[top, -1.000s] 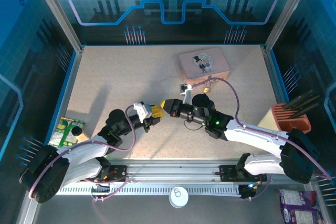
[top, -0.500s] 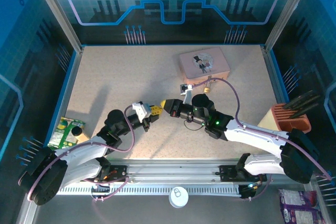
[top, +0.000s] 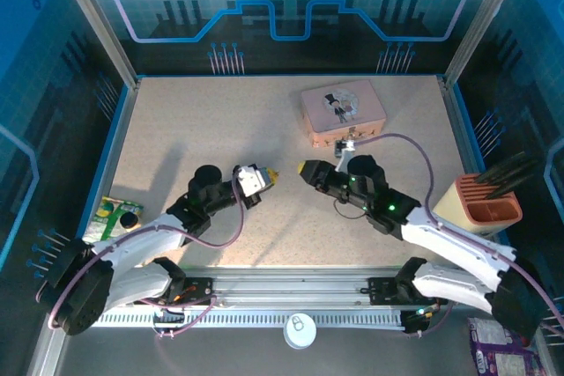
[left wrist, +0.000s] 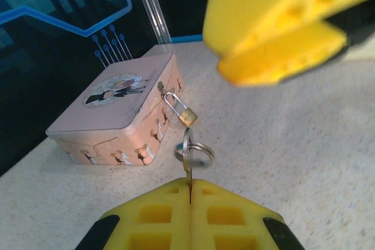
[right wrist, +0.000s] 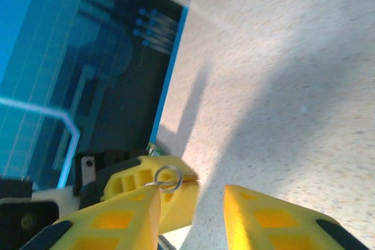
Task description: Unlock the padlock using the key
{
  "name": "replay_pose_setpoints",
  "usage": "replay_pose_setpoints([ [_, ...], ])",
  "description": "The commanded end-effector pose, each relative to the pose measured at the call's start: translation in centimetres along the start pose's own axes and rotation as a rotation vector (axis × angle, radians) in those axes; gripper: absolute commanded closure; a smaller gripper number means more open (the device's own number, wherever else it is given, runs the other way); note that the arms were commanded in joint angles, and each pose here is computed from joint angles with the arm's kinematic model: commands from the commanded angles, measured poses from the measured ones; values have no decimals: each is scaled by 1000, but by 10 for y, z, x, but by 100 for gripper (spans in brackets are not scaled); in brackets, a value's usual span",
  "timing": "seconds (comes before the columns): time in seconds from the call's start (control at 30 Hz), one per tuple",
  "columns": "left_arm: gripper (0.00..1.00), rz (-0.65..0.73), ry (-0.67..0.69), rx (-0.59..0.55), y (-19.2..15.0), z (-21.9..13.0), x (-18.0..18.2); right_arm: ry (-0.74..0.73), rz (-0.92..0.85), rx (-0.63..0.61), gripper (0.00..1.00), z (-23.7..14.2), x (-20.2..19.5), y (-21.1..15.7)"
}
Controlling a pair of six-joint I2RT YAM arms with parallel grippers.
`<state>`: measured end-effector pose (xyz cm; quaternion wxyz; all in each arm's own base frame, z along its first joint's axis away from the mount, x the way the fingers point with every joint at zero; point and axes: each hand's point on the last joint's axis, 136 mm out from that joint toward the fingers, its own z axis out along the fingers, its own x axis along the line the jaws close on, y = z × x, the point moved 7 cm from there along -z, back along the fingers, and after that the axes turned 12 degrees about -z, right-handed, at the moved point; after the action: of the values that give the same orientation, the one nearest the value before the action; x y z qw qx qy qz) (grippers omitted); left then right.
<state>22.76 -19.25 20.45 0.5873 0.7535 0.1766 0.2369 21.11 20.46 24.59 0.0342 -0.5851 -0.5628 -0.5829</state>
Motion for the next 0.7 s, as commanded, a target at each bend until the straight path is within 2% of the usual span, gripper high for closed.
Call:
replay_pose_setpoints([
  [0.0, 100, 184, -68, 88, 7, 13, 1, -93, 73, -4, 59, -16, -28, -11],
  [0.4, 100, 666, -253, 428, 19, 53, -11, -64, 270, -122, 57, -43, -60, -22],
  [0.6, 100, 866, -255, 517, 20, 65, -19, 35, 376, -161, 58, -35, -58, -21],
  [0.67, 100, 914, -248, 509, 21, 68, -24, 65, 400, -163, 59, -32, -56, -21],
])
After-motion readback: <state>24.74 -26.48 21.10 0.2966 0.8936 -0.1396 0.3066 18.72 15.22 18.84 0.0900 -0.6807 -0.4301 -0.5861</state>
